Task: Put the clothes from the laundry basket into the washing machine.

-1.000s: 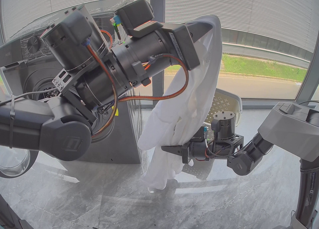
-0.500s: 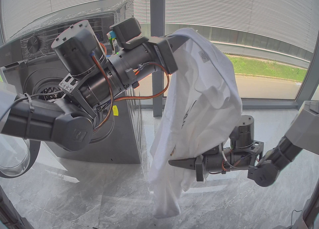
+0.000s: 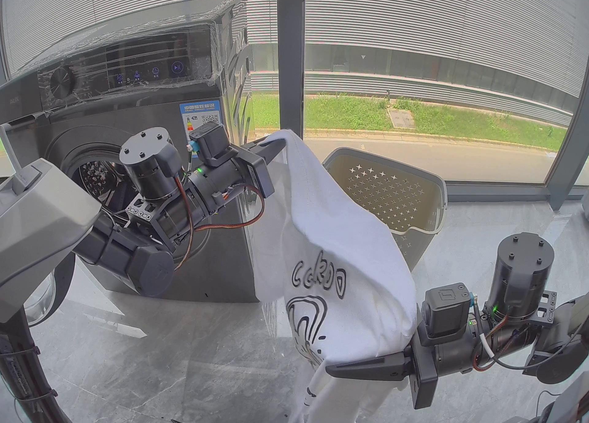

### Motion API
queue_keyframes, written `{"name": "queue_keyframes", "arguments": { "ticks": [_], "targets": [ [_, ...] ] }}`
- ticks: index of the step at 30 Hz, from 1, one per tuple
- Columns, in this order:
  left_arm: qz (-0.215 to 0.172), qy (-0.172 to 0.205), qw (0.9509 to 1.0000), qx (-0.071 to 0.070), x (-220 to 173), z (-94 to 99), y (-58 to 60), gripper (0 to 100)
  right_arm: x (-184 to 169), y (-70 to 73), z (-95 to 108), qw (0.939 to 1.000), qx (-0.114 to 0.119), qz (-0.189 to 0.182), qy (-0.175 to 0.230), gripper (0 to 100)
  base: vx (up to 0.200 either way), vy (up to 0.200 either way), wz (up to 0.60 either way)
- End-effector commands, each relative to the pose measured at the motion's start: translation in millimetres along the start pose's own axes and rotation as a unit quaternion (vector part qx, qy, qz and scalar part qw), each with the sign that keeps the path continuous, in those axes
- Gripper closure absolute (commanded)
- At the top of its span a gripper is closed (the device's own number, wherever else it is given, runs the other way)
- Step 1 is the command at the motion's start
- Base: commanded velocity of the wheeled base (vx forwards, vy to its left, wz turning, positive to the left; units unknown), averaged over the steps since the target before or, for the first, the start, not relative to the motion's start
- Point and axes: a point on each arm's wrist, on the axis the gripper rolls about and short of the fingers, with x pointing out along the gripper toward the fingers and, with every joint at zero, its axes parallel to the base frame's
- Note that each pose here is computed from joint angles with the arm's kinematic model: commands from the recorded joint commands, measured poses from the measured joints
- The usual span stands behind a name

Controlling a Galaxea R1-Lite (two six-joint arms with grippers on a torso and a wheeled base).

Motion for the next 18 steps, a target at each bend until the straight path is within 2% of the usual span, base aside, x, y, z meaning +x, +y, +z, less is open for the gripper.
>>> {"name": "queue_keyframes", "arguments": {
  "ticks": [1, 8, 12, 15, 16, 18],
  "targets": [
    [0.006, 0.016, 0.9998, -0.006, -1.8, -12.7, 4.9, 100, -7.3, 9.7, 6.6, 0.9998, -0.014, 0.006, -0.015, 100, 0.000, 0.000, 0.00],
    [0.003, 0.010, 0.9999, -0.004, -1.4, -8.1, 3.1, 100, -8.3, 8.4, 5.3, 0.9998, -0.011, 0.003, -0.013, 100, 0.000, 0.000, 0.00],
    [-0.001, 0.001, 1.0000, -0.001, -0.6, -1.0, -0.3, 100, -10.7, 2.8, 4.7, 0.9998, -0.006, -0.009, -0.014, 100, 0.000, 0.000, 0.00],
    [-0.006, -0.008, 1.0000, 0.002, -0.5, 8.4, -4.9, 100, -11.2, -7.3, 0.3, 0.9996, 0.007, -0.026, -0.008, 100, 0.000, 0.000, 0.00],
    [-0.011, -0.017, 0.9998, 0.004, -0.4, 18.2, -9.4, 100, -11.0, -17.6, -4.8, 0.9990, 0.020, -0.041, 0.000, 100, 0.000, 0.000, 0.00],
    [-0.017, -0.029, 0.9994, 0.007, 0.2, 29.0, -14.5, 100, -10.9, -28.6, -9.3, 0.9978, 0.032, -0.058, 0.006, 100, 0.000, 0.000, 0.00]
  ]
}}
